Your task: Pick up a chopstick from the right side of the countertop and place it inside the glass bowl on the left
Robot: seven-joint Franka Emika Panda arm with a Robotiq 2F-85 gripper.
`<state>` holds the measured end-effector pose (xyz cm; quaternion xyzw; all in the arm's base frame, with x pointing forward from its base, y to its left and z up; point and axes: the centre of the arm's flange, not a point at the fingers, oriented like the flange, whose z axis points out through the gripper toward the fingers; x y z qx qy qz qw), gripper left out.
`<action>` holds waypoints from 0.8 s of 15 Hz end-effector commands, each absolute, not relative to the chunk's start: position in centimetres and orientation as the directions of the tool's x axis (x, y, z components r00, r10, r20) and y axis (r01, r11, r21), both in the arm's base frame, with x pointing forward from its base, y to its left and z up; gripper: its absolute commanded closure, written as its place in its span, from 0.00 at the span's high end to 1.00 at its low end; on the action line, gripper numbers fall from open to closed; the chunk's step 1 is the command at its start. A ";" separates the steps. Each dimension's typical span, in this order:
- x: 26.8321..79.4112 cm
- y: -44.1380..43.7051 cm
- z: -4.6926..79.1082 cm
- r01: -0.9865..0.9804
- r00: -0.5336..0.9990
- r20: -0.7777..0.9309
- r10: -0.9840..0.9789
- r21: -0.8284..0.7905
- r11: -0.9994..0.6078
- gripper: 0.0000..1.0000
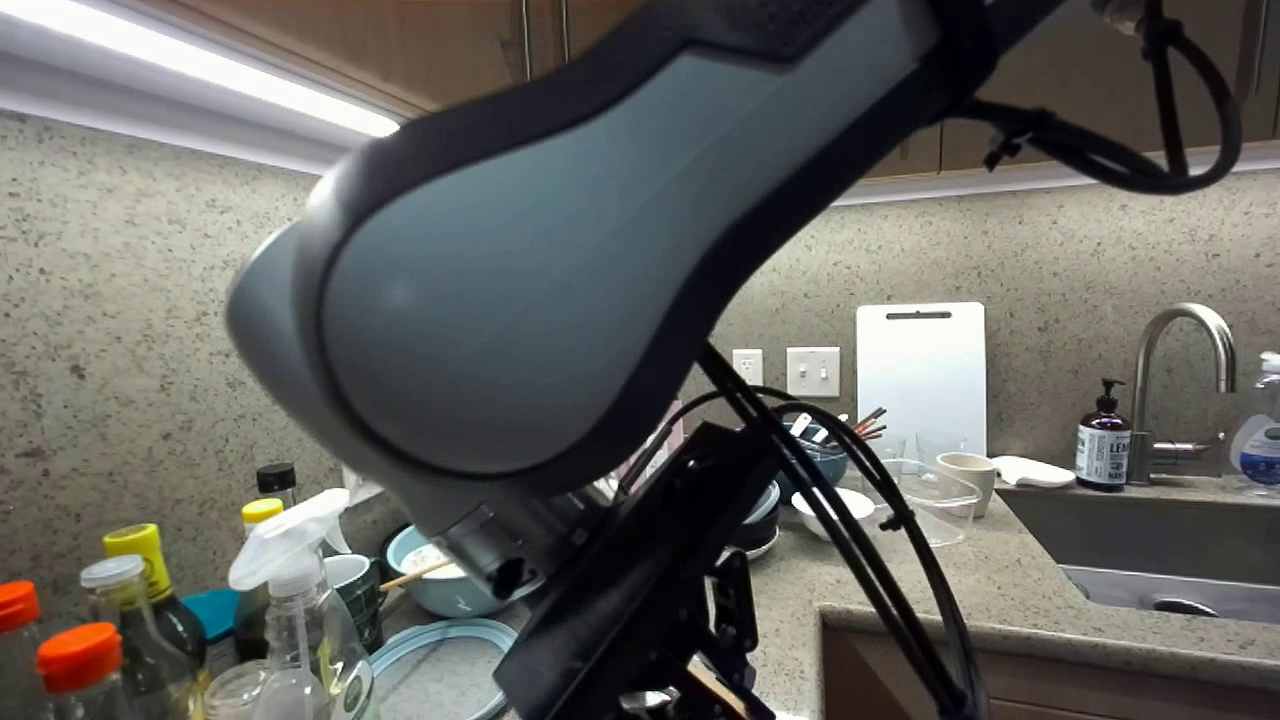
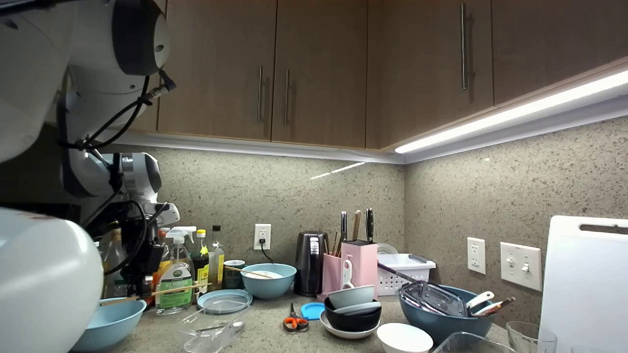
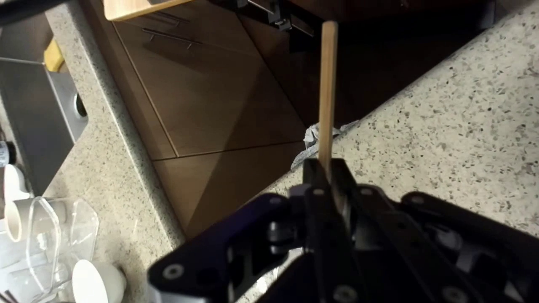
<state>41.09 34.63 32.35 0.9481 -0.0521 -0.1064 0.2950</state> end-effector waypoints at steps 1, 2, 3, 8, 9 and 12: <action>42.9 29.2 32.0 0.043 0.971 -0.228 -0.075 0.473 -0.880 0.02; 44.0 28.2 31.7 0.072 0.969 -0.242 -0.044 0.449 -0.890 0.02; 45.5 27.2 31.2 0.140 0.968 -0.249 0.031 0.435 -0.889 0.02; 48.8 25.8 30.6 0.213 0.960 -0.255 0.117 0.391 -0.896 0.08; 49.4 25.4 30.3 0.230 0.956 -0.261 0.136 0.378 -0.897 0.08; 50.0 25.5 29.6 0.236 0.950 -0.282 0.133 0.373 -0.897 0.02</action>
